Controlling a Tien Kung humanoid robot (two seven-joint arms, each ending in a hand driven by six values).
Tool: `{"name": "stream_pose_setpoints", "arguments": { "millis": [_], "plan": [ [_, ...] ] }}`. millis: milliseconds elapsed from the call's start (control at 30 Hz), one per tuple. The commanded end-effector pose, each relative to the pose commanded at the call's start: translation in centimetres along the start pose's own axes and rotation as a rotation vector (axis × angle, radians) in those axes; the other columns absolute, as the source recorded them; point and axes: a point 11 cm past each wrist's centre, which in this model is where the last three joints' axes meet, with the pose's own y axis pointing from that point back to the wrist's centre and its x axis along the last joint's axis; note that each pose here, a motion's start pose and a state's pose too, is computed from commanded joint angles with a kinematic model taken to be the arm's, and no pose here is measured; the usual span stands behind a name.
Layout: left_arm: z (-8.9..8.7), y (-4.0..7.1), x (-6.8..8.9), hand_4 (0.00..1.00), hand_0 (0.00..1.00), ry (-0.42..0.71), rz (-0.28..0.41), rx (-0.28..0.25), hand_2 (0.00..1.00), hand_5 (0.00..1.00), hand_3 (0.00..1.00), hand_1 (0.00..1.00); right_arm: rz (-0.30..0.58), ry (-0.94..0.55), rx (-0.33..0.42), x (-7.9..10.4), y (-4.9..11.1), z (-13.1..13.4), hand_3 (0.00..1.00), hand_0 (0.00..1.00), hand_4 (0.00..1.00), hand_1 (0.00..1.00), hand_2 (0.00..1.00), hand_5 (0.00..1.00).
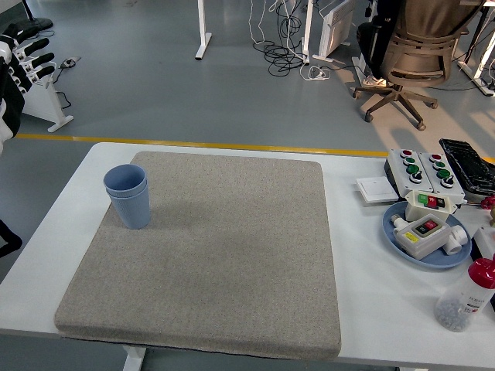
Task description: Push cup pick cup insert cup
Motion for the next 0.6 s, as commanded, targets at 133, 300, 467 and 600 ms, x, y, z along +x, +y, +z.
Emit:
{"name": "stream_pose_setpoints", "arguments": {
  "millis": [133,300,467,600],
  "plan": [
    [-2.5,2.9,0.3,0.585,0.872,0.176,0.012,0.022,0.944,0.998,0.946,0.892,0.001,0.002,-0.003,0.2,-0.1,0.2,0.565,0.666,0.104,0.605,0.616,0.445],
    [-6.1,7.1,0.0,0.576,0.884,0.240,0.031,0.050,0.951,0.998,0.939,0.897,0.005,0.009,-0.008,0.4,-0.2,0.5,0.565,0.666,0.104,0.605,0.616,0.445],
    [-10.6,11.3,0.0,0.572,0.886,0.289,0.086,0.130,0.949,0.998,0.928,0.897,0.007,0.010,-0.010,0.5,-0.2,0.6,0.565,0.666,0.105,0.605,0.615,0.447],
    [-12.9,14.0,0.0,0.572,0.886,0.302,0.125,0.170,0.949,0.998,0.928,0.897,0.010,0.024,-0.007,0.7,-0.2,0.5,0.565,0.666,0.105,0.605,0.615,0.447]
  ]
}}
